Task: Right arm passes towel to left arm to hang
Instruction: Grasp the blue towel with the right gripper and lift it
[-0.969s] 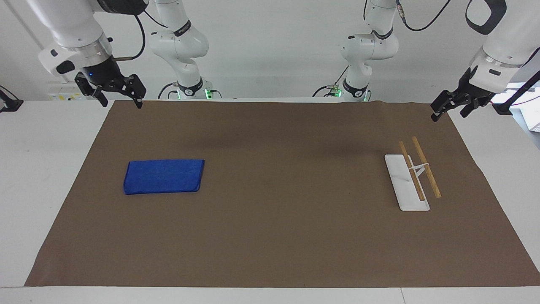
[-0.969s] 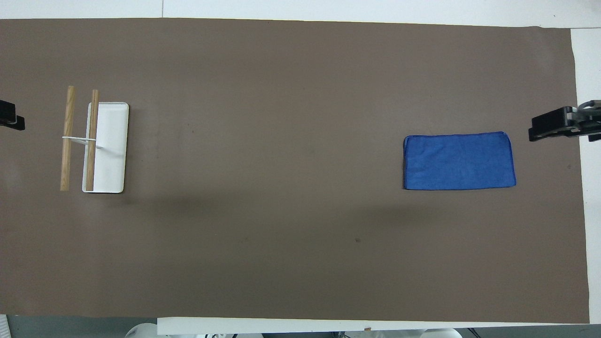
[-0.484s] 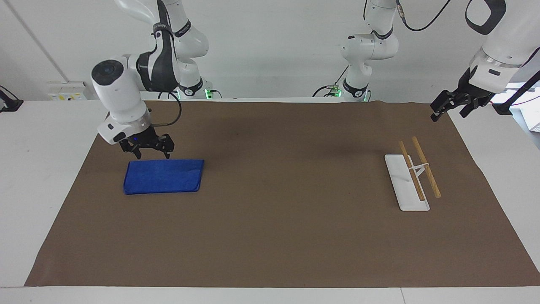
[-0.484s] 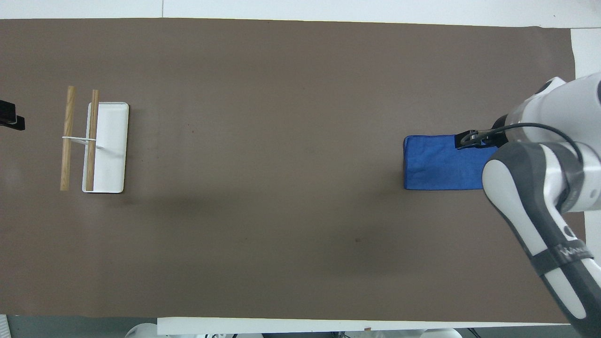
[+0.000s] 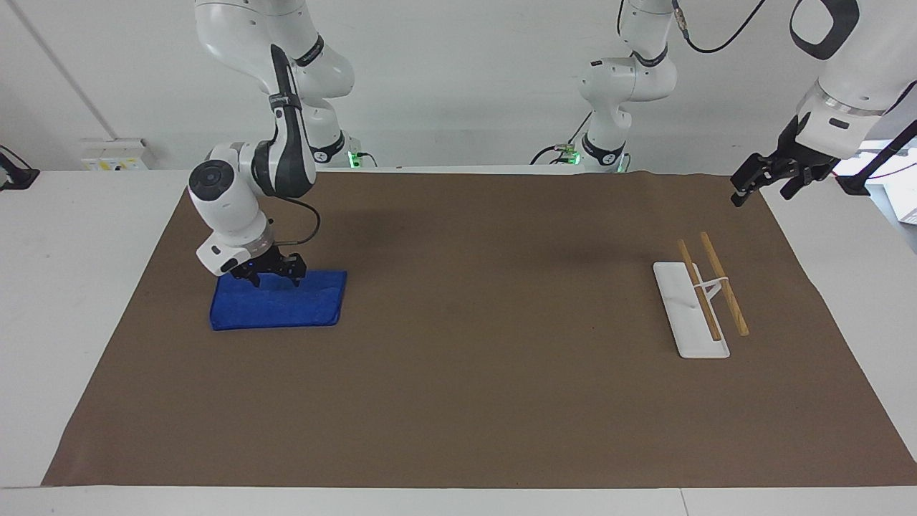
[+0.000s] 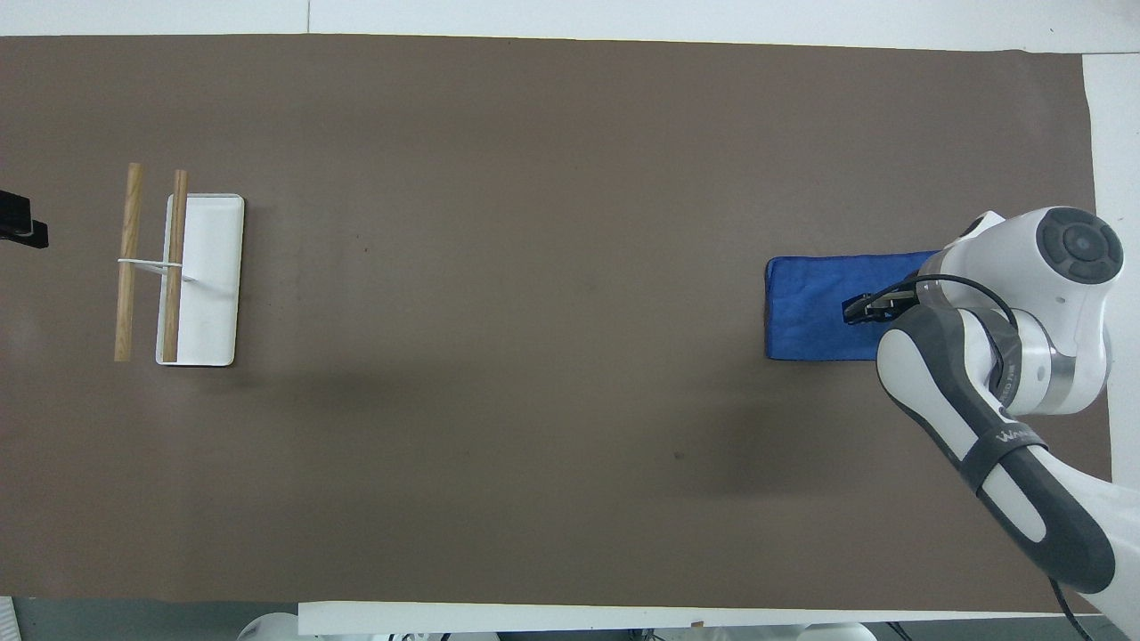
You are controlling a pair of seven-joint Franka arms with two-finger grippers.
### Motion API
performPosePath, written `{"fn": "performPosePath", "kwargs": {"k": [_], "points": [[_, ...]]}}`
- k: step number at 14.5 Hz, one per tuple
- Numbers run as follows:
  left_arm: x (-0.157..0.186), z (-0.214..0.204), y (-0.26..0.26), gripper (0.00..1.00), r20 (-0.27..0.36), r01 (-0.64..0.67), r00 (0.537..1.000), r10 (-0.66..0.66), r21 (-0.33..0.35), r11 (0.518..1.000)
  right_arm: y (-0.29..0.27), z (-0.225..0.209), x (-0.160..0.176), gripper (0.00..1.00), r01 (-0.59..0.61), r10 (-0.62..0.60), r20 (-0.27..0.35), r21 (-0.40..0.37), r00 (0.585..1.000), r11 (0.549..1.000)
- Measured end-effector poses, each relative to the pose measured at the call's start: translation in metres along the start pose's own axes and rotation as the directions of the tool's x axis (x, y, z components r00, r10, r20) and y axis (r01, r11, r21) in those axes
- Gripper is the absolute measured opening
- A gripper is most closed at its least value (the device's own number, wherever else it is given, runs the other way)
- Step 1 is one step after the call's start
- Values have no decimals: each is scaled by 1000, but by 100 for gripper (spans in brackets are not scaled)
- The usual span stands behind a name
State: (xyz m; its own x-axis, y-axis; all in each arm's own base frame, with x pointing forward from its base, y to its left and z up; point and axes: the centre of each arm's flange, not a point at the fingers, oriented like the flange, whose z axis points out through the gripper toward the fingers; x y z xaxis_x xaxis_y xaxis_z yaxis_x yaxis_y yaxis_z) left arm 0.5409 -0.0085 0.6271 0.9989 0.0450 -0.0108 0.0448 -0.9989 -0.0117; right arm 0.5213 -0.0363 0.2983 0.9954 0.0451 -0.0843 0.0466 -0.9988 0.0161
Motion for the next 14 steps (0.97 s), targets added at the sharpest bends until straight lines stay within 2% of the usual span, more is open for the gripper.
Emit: {"fn": "performPosePath", "kwargs": {"k": [3,5,6,7,8,12,13,14], "points": [[-1,3,-1,100,8,1,1000,-1,0,1000,3,13,-6,90,12,-12,8,3,1000,1000],[-1,5,-4,100,12,7,1000,-7,1,1000,1,18,-8,85,16,-16,1,3,1000,1000],[-2,6,-6,100,15,10,1000,-10,1,1000,1,18,-9,78,17,-17,-1,2,1000,1000],[-2,7,-7,100,17,13,1000,-13,1,1000,1,18,-9,78,20,-20,-1,2,1000,1000],[-2,7,-8,100,18,14,1000,-14,1,1000,1,17,-9,71,25,-25,-4,2,1000,1000],[-3,10,-8,100,24,15,1000,-15,1,1000,0,11,-9,24,34,-34,-15,0,999,999],[-4,11,-9,100,27,15,1000,-15,1,1000,-1,10,-8,15,37,-37,-16,-1,999,999],[-5,12,-9,100,28,15,999,-15,1,1000,-2,9,-8,12,40,-40,-16,-1,999,999]]}}
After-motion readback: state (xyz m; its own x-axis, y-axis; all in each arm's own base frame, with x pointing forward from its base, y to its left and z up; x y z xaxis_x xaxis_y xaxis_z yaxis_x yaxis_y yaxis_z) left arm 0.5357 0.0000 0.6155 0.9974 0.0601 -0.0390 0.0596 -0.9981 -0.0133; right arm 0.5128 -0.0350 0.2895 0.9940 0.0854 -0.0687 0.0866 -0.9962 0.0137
